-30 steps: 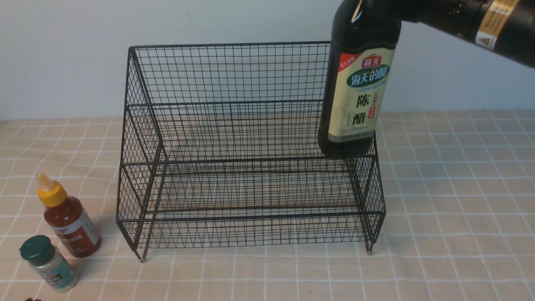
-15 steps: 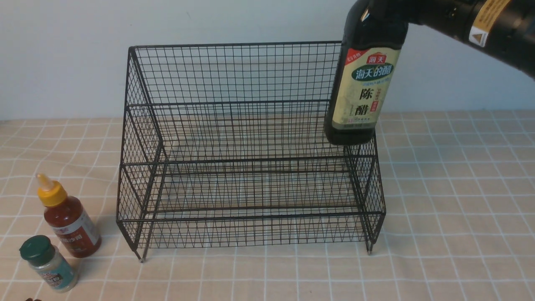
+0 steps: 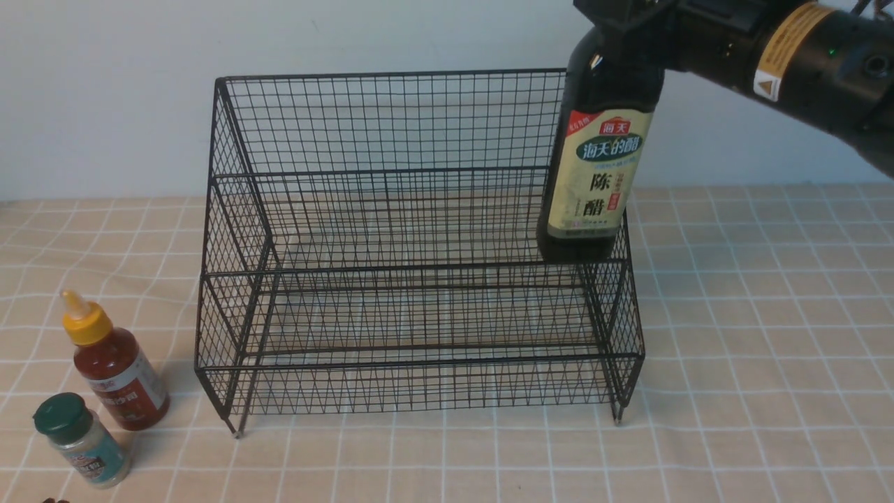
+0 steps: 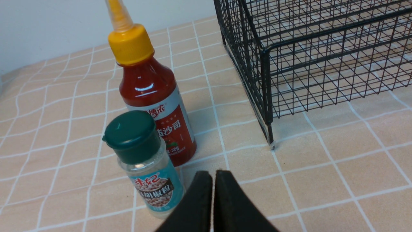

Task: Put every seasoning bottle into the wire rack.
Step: Use the right arm to put the condiment bottle back on the shelf, then use the left arm to grab the condiment bottle farthest to it

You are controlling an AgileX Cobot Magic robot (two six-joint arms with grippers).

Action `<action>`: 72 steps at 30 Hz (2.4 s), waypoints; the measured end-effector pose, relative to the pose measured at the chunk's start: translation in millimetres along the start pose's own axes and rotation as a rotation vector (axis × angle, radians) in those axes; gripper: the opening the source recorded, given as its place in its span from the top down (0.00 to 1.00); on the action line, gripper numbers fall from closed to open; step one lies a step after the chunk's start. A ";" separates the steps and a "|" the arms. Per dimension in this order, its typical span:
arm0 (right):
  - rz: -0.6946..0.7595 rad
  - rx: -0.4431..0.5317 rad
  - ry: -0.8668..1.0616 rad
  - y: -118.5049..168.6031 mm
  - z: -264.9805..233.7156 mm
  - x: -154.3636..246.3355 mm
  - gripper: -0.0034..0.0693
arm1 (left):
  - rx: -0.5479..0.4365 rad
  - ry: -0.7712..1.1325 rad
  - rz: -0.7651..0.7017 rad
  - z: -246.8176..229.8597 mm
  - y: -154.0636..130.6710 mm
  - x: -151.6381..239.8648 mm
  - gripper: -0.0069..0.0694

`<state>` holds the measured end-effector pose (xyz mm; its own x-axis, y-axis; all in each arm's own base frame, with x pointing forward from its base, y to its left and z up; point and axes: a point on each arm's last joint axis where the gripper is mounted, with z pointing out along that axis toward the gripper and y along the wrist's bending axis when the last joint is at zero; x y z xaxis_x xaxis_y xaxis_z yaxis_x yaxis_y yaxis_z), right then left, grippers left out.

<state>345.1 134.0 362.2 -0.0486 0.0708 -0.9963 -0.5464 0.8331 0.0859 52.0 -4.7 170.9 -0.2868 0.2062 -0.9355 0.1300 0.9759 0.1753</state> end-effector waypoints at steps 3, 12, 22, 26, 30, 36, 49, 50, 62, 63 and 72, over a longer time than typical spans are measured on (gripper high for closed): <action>-0.036 -0.031 0.042 3.0 -0.1 3.9 0.52 | 0.000 0.000 0.000 0.0 0.0 0.0 0.92; -0.103 -0.098 0.155 8.7 -1.4 14.5 0.52 | 0.000 0.000 0.000 0.0 0.0 0.0 0.92; -0.100 -0.129 0.251 7.5 5.5 34.3 0.52 | 0.000 0.000 0.000 0.0 0.0 0.0 0.92; -0.102 -0.130 0.255 7.4 5.7 35.0 0.52 | 0.000 0.000 0.000 0.0 0.0 0.0 0.92; -0.103 -0.130 0.255 7.4 5.7 35.0 0.52 | 0.000 0.000 0.000 0.0 0.0 0.0 0.92; -0.090 -0.138 0.234 9.0 5.1 28.8 0.46 | 0.000 0.000 0.000 0.0 0.0 0.0 0.92; -0.087 -0.119 0.217 9.2 3.0 22.2 0.41 | 0.000 0.000 0.000 0.0 0.0 0.0 0.92; -0.089 -0.112 0.214 8.9 2.3 20.8 0.41 | 0.000 0.000 0.000 0.0 0.0 0.0 0.92; -0.307 -0.141 0.006 37.7 -66.6 -61.6 0.59 | 0.000 0.000 0.000 0.0 0.0 0.0 0.92; -0.370 -0.144 -0.003 41.5 -77.1 -67.8 0.64 | 0.000 0.000 0.000 0.0 0.0 0.0 0.92; -0.665 -0.022 -0.150 53.0 -132.6 -112.0 0.96 | 0.000 0.000 0.000 0.0 0.0 0.0 0.92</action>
<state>210.7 97.5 478.6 0.4187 -0.3757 -0.8268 -0.4370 0.7147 -0.5461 52.0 -4.7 170.9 -0.2868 0.2062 -0.9355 0.1300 0.9759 0.1753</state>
